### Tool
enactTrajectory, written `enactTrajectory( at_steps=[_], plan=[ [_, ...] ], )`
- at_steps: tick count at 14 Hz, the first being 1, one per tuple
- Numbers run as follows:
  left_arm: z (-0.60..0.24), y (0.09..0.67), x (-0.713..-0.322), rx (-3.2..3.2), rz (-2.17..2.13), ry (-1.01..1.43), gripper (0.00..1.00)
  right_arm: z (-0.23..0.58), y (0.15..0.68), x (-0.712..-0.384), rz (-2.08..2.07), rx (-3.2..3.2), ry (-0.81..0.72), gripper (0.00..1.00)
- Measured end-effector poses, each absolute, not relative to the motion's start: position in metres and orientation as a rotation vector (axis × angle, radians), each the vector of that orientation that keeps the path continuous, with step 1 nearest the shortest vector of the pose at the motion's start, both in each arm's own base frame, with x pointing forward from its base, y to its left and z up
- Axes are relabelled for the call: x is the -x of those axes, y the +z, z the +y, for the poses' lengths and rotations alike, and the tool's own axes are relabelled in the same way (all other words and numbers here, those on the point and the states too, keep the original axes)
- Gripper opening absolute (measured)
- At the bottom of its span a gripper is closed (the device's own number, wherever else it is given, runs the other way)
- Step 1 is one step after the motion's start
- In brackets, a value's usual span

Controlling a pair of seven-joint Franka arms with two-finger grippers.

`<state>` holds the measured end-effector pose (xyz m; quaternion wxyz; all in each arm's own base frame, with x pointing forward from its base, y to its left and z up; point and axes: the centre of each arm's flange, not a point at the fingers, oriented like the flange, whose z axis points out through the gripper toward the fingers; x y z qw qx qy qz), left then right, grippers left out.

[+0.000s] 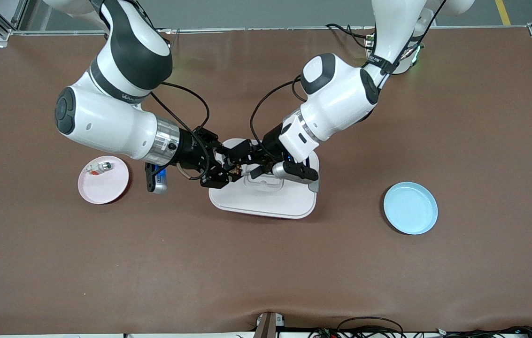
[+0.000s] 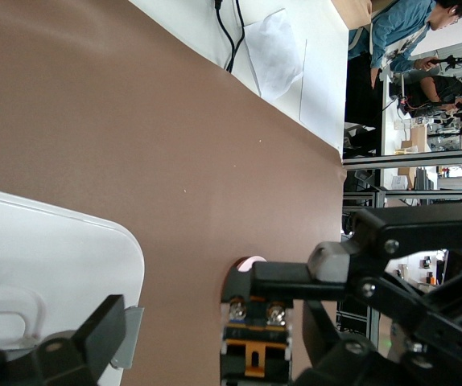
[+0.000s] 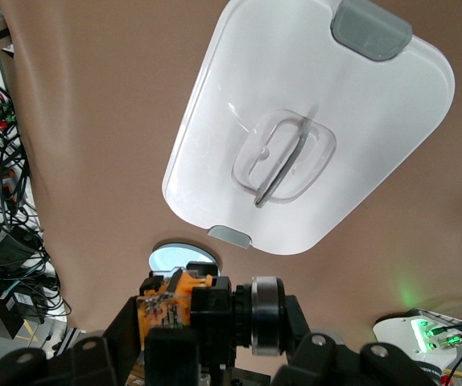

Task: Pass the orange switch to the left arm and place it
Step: 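Carry the switch above the box and grasp it with the left gripper, then open the right gripper and withdraw it while the left gripper pulls back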

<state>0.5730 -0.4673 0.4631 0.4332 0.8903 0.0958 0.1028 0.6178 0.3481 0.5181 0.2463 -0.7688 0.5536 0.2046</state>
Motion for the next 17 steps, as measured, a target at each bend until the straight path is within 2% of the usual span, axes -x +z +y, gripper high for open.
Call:
enactTrajectory(
  at_steps=[4,6,11,12,14,17],
  plan=[
    [-0.470,0.465,-0.574,-2.212,0.227,0.269,0.48,0.358,0.513,-0.614,1.501,2.119,0.561,0.72],
    [-0.472,0.466,-0.574,-2.207,0.225,0.272,0.33,0.358,0.511,-0.614,1.504,2.119,0.561,0.72],
    [-0.472,0.461,-0.576,-2.211,0.224,0.274,0.33,0.359,0.506,-0.616,1.507,2.126,0.553,0.73],
    [-0.472,0.461,-0.576,-2.213,0.211,0.282,0.33,0.359,0.505,-0.615,1.508,2.135,0.549,0.78],
    [-0.471,0.460,-0.577,-2.217,0.196,0.291,0.33,0.359,0.504,-0.615,1.509,2.142,0.546,0.98],
    [-0.467,0.462,-0.580,-2.215,0.194,0.302,0.33,0.355,0.500,-0.618,1.510,2.155,0.529,1.00]
  ],
)
